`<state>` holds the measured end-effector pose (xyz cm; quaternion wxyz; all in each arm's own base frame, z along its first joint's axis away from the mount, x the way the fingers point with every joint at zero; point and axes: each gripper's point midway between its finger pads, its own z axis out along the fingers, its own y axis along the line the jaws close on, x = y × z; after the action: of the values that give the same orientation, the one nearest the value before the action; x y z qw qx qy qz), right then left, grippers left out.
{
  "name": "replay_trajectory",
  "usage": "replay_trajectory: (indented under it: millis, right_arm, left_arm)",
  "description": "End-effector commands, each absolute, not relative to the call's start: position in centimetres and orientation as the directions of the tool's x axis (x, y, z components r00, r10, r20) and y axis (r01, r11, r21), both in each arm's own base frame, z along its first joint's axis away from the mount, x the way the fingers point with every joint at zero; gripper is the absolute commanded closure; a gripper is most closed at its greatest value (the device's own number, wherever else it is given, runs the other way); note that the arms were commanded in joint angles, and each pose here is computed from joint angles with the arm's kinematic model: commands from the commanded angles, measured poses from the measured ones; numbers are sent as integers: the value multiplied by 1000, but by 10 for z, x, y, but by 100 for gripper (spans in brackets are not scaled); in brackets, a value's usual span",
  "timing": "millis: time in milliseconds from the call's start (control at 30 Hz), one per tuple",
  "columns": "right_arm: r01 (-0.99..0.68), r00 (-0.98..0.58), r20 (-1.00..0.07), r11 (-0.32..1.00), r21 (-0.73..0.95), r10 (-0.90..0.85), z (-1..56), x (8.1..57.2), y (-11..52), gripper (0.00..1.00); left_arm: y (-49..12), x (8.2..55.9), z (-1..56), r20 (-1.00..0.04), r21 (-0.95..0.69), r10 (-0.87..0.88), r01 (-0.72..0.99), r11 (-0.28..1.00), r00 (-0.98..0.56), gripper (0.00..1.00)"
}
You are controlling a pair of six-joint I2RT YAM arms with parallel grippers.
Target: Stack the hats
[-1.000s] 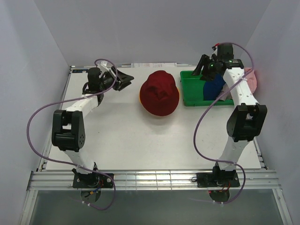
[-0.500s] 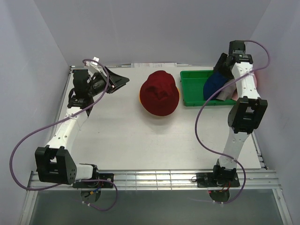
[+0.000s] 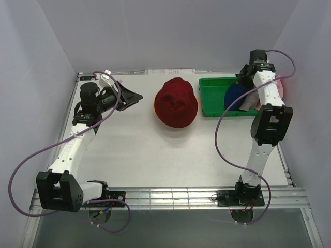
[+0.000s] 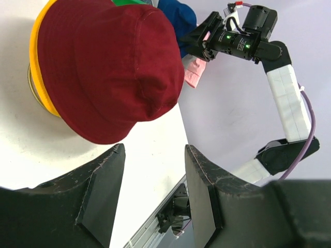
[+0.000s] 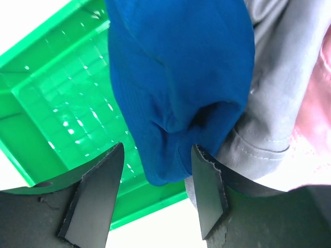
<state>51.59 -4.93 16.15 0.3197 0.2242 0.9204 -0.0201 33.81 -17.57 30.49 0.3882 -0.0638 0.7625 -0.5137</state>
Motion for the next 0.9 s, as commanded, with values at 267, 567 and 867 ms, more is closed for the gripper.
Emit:
replay_trajectory:
  millis: [267,567,867]
  right_arm:
    - [438,-661,-637,893,101,396,164,493,-54,41]
    - [433,-651,-653,896,98,387,161,490,-55,40]
    - [439,-620,-681,892,110,389,159,526,-59,47]
  left_arm:
    - [-176,328,295,-525,-830,-473,302,469,-707,40]
    - [-176,329,289,-519,-831,-472,292,473,-713,40]
    - [-176,331,286,-517,-829,-465,283,483,-719,41]
